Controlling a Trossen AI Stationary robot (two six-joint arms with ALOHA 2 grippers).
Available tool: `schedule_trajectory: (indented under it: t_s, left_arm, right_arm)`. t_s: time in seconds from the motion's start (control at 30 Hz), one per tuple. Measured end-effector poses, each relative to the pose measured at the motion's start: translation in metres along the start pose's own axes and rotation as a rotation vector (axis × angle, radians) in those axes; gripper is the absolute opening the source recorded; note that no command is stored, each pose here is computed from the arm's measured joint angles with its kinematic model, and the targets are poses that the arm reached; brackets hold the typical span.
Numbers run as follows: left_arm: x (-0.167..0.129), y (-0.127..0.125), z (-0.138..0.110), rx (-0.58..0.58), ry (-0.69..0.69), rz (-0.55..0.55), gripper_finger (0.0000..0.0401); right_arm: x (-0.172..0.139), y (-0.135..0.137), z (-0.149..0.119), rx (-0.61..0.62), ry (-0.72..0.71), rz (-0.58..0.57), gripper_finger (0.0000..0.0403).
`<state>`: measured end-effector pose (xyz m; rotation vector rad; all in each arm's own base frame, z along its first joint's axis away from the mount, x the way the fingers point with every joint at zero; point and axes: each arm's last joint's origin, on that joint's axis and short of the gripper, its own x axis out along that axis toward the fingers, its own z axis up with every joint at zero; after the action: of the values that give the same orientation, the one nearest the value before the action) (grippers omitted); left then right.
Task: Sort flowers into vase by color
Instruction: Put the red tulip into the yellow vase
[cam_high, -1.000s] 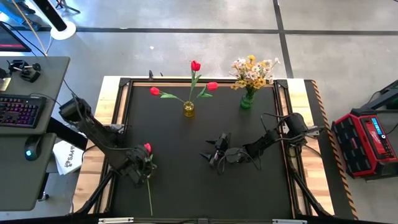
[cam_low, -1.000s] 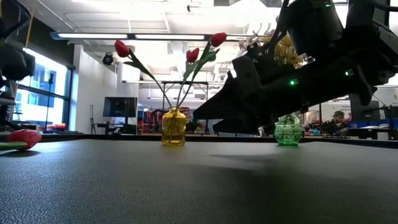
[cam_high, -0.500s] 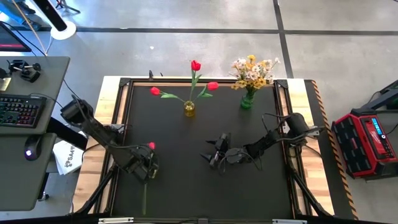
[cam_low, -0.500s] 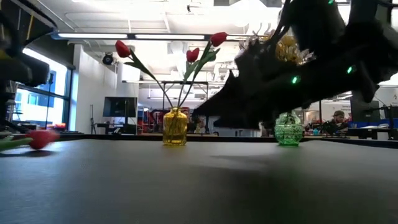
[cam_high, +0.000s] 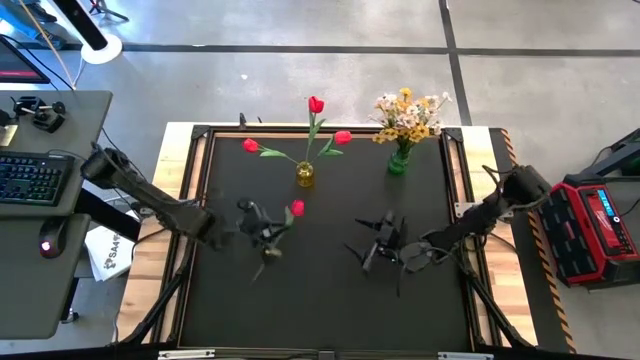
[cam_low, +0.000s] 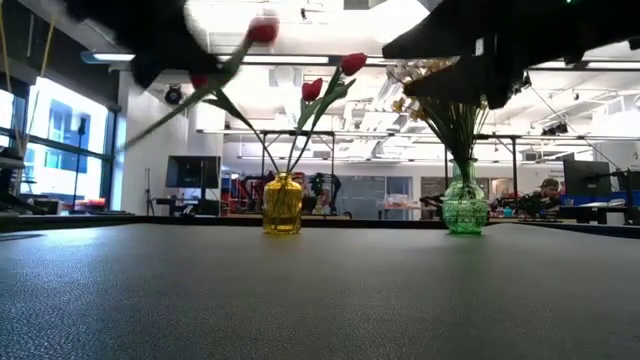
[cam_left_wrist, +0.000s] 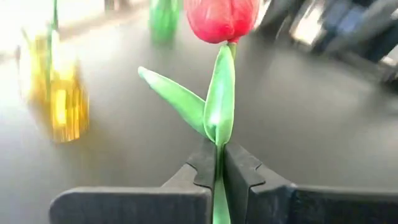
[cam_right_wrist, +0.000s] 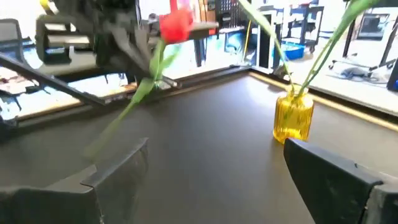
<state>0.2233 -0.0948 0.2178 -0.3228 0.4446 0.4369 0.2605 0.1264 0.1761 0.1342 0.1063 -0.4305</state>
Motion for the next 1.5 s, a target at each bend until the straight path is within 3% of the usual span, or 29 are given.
schedule_trajectory:
  t_s: [0.17, 0.23, 0.43, 0.7, 0.83, 1.0, 1.2, 1.5]
  left_arm:
    - [0.002, -0.005, 0.046, 0.318, -0.334, 0.018, 0.0001]
    - [0.006, -0.001, 0.064, 0.386, -0.428, 0.030, 0.0001]
    - [0.024, 0.036, 0.112, 0.447, -0.659, -0.117, 0.0001]
    - [0.022, 0.071, 0.143, 0.520, -0.884, -0.017, 0.0001]
    - [0.033, 0.098, 0.151, 0.456, -0.858, 0.093, 0.0001]
    - [0.054, 0.125, 0.153, 0.362, -0.850, 0.102, 0.0001]
    - [0.066, 0.132, 0.149, 0.354, -0.818, 0.124, 0.0001]
    - [0.069, 0.121, 0.142, 0.393, -0.753, 0.175, 0.0001]
  right_arm:
    - [-0.005, 0.004, 0.002, -0.029, -0.018, -0.022, 0.0355]
    - [-0.009, 0.007, 0.001, -0.054, -0.023, -0.027, 0.0355]
    - [-0.020, 0.013, 0.000, -0.039, -0.052, -0.078, 0.0355]
    - [-0.020, 0.015, -0.005, -0.003, -0.049, -0.081, 0.0355]
    - [-0.018, 0.015, -0.010, 0.013, -0.049, -0.091, 0.0355]
    - [-0.015, 0.017, -0.017, 0.022, -0.052, -0.090, 0.0355]
    - [-0.014, 0.018, -0.020, 0.023, -0.054, -0.086, 0.0355]
    - [-0.015, 0.019, -0.021, 0.025, -0.053, -0.081, 0.0355]
